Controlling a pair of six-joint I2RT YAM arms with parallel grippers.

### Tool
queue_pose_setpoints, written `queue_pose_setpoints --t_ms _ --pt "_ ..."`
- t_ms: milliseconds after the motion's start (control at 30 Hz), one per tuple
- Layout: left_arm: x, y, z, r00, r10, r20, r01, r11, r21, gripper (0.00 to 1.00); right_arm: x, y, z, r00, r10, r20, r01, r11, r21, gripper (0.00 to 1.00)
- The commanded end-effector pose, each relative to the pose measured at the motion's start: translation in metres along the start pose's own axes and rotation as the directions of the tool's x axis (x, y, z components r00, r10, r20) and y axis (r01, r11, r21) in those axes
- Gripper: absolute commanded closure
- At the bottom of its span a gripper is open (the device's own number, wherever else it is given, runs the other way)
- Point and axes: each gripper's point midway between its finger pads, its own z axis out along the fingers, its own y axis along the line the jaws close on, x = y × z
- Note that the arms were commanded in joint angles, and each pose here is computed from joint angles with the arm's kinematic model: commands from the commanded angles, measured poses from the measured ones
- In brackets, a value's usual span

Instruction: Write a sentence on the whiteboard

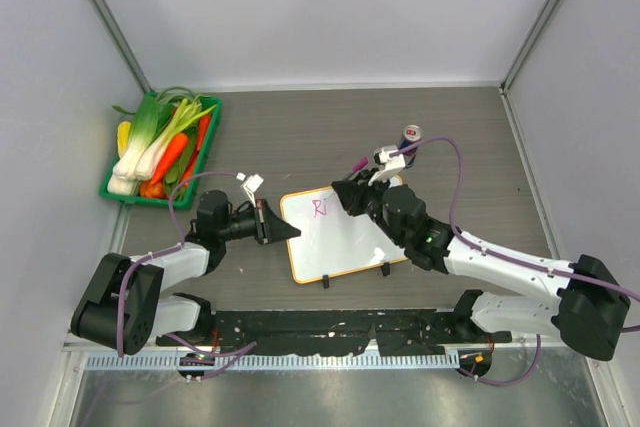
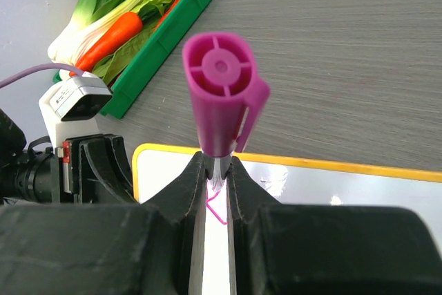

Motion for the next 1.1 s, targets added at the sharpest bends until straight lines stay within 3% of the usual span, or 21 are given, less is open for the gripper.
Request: queue_pose_setpoints --t_ms 0,500,833,1067 --pt "-0.001 0.021 0.000 1.000 0.023 0.020 -0.021 0.995 -0.098 1.00 -0.028 0.007 0.012 0.997 0.013 0.081 -0.014 1.000 0.007 0.99" --pt "-0.002 0.021 0.001 1.000 0.022 0.020 -0.020 0.995 -0.096 1.00 0.000 -0.012 0.025 1.000 -0.011 0.005 0.010 0.997 0.080 0.99" --pt "-0.002 0.022 0.000 1.000 0.023 0.020 -0.021 0.995 -0.098 1.00 -0.028 -0.006 0.005 0.997 0.024 0.074 -0.028 0.999 0.046 0.99" --pt "-0.002 0.021 0.000 0.999 0.025 0.021 -0.023 0.995 -0.097 1.00 -0.018 -0.014 0.003 0.999 0.016 0.048 -0.020 0.997 0.069 0.99"
